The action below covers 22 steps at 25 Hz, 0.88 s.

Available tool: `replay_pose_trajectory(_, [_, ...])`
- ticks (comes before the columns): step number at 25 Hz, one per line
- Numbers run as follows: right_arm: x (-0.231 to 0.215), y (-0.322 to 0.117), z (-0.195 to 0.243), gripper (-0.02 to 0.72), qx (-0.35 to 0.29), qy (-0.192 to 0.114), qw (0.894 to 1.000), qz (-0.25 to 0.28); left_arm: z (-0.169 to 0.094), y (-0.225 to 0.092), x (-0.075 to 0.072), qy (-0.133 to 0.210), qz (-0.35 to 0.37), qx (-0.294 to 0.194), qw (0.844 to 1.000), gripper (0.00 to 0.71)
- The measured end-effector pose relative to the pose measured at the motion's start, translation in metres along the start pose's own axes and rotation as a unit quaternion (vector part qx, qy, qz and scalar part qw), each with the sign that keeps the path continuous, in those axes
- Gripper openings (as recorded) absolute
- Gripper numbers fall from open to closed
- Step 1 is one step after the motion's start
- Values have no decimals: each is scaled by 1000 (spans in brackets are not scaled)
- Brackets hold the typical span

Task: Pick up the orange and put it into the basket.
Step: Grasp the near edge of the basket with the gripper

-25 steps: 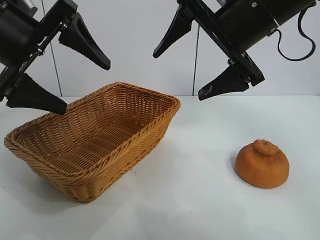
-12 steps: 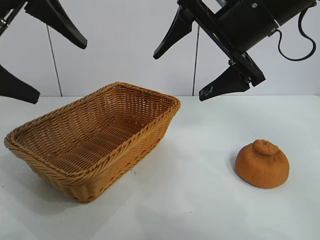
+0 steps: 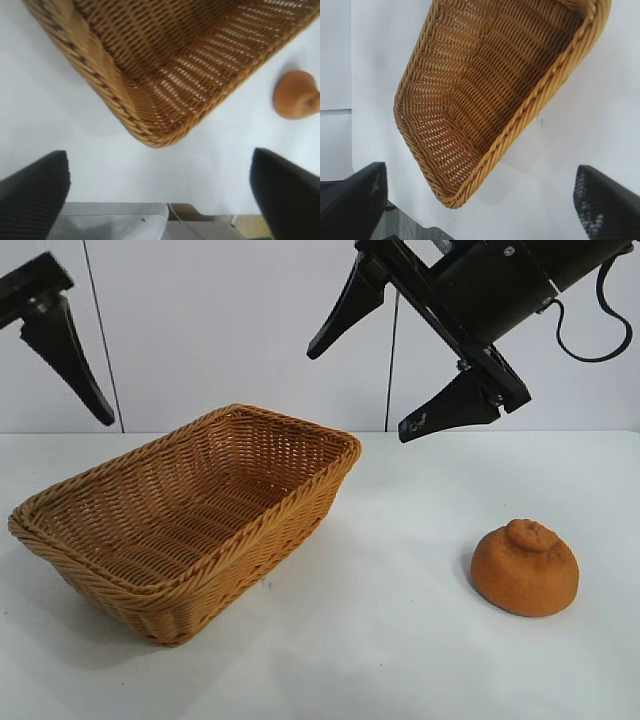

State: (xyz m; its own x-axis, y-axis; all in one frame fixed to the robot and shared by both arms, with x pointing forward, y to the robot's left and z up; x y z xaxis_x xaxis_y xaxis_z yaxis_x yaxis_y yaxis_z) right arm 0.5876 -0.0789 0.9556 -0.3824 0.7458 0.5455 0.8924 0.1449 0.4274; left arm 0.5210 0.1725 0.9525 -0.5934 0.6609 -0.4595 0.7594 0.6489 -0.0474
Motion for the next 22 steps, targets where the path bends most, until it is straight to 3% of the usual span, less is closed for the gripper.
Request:
replay_pose_trajectory(4, [0,0,0,694,0,0,1000,0,5,5,-8,-1,-42,-58,997,693])
replay_pose_trajectory(7, [0,0,0,694,0,0,1000,0,9,13,-2,4,-101,-92,991,693])
replay_pose_trajectory(11, [0,0,0,694,0,0,1000,0,23,15,12,26,-147,-98,984,693])
replay_pose_trajectory(22, [0,0,0,694,0,0,1000,0,72,23,14,44,-155,-93,983,693])
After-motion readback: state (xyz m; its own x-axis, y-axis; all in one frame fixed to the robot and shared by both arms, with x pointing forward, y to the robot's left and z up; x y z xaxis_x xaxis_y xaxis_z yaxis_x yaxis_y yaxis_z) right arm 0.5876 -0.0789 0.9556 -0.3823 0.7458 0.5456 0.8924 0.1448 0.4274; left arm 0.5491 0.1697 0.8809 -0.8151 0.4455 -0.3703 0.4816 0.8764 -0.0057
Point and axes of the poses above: a point on each arm's last joint axis where the gripper is mounted, z pointing out along that axis toward the gripper, x along the wrist's bending axis when the last joint is at zero, y = z × x, the point moved 9 cm from there along z, pointing out along that axis toward the gripper, and after that the axes turned 14 degrees about -z, right-handed, at the moved point
